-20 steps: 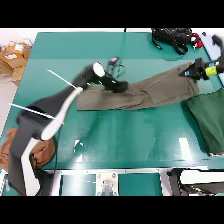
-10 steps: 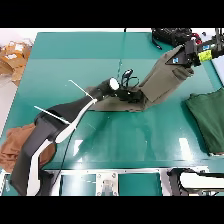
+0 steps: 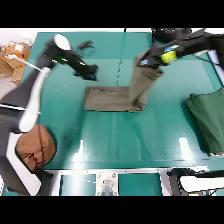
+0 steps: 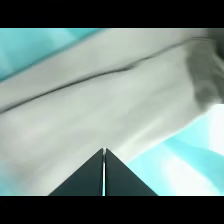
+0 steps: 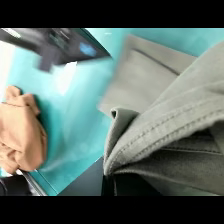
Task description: Fold the shirts.
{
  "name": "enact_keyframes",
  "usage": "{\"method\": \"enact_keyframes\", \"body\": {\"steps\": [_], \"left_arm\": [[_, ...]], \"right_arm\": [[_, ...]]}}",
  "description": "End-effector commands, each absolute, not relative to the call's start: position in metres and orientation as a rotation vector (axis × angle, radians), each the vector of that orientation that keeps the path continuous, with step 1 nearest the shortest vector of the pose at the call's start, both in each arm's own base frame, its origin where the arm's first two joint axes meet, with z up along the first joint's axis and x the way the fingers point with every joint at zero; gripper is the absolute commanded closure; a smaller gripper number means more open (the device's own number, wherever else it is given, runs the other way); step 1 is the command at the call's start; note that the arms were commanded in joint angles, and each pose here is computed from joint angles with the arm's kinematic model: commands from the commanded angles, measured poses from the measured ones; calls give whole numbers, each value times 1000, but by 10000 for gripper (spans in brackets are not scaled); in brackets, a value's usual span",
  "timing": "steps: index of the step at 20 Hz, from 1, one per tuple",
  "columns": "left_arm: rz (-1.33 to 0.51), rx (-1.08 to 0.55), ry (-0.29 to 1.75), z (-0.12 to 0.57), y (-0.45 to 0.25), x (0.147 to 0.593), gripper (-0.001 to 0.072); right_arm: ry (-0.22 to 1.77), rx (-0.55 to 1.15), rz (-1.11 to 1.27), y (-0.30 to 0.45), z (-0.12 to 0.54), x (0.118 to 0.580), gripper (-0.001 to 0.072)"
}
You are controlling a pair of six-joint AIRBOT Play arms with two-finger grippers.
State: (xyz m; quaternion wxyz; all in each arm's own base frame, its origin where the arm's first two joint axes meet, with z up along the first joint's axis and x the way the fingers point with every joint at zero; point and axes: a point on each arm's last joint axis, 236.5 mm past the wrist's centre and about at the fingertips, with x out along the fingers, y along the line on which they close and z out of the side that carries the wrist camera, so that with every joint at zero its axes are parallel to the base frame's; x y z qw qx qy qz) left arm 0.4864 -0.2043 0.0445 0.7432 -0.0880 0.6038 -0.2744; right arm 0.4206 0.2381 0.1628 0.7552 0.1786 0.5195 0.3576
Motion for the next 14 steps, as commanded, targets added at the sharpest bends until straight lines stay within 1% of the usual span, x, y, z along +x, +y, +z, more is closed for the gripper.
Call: {"method": "enact_keyframes", "body": {"steps": [1, 2, 3, 4, 5, 6, 8, 10, 12, 14], "left_arm": [[-449, -220, 1311, 79, -110, 486, 686], [-429, -240, 1298, 84, -96, 488, 686], [-413, -253, 1299, 84, -85, 489, 686], [-409, -254, 1309, 83, -78, 487, 686], [-419, -240, 1317, 81, -74, 484, 686], [-426, -232, 1326, 79, -71, 482, 686], [-449, -197, 1333, 78, -70, 478, 686], [-452, -195, 1330, 78, -70, 479, 686], [-448, -197, 1316, 79, -70, 482, 686], [-447, -197, 1315, 79, -70, 482, 686]], "right_arm": [[1103, 424, 831, 355, 114, 431, 691], [1101, 439, 828, 391, 87, 433, 599], [1085, 465, 821, 429, 59, 433, 374], [1065, 482, 818, 459, 36, 431, 276], [1057, 489, 811, 478, 18, 427, 283], [1079, 497, 803, 482, 10, 423, 284], [1137, 463, 794, 454, 11, 426, 292], [1196, 443, 751, 402, 19, 441, 294], [1249, 455, 678, 332, 28, 460, 355], [1302, 449, 580, 258, 29, 472, 355]]}}
